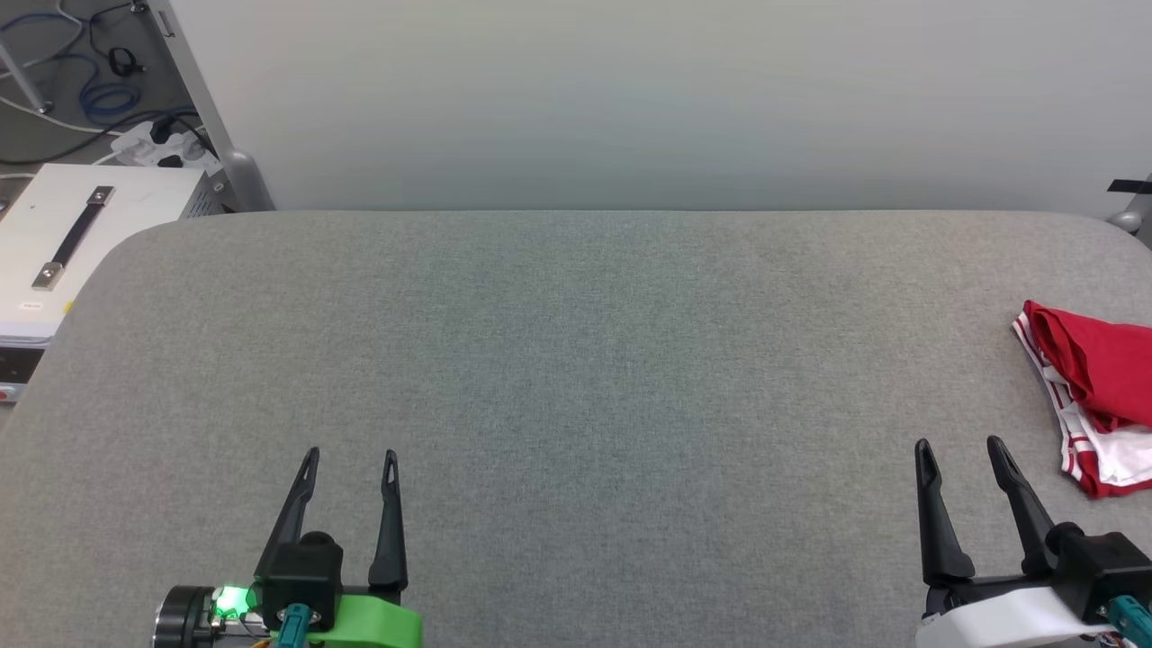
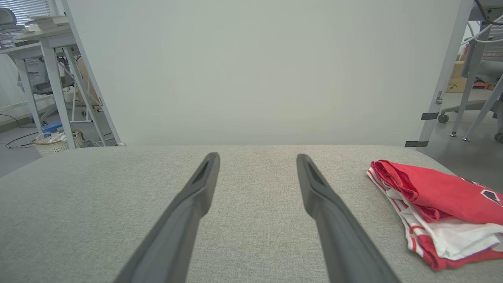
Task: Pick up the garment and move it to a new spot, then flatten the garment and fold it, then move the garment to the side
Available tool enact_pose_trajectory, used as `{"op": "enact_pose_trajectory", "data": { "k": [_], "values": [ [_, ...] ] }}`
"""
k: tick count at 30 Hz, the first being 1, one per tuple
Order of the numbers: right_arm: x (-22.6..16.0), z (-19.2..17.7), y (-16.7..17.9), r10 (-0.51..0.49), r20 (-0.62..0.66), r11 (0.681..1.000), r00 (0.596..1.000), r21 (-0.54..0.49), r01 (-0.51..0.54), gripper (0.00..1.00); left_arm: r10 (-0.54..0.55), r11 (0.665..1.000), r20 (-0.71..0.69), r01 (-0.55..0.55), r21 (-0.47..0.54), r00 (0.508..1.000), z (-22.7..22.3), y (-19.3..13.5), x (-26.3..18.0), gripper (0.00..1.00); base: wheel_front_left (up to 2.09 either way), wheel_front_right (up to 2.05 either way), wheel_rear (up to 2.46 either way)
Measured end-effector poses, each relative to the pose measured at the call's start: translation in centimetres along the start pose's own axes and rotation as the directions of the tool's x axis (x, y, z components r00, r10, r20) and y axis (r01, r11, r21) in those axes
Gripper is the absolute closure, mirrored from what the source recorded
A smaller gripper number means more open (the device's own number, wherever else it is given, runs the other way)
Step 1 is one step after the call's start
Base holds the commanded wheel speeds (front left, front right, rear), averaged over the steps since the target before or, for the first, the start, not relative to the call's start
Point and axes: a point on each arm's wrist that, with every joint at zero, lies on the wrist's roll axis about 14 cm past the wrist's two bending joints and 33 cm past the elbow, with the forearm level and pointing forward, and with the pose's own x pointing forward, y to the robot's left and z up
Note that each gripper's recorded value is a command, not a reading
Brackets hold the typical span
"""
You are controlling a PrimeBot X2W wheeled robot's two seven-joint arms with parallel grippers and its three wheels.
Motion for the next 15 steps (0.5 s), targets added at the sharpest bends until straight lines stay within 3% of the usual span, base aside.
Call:
{"op": "enact_pose_trajectory", "data": {
  "k": [15],
  "values": [
    [-1.7,-0.2,0.4,-0.010,-0.016,1.000,1.000,0.010,0.010,0.00,-0.005,1.000,-0.003,0.005,-0.021,1.000,0.0,0.1,-1.0,0.00,0.00,0.00,0.00]
  ]
}}
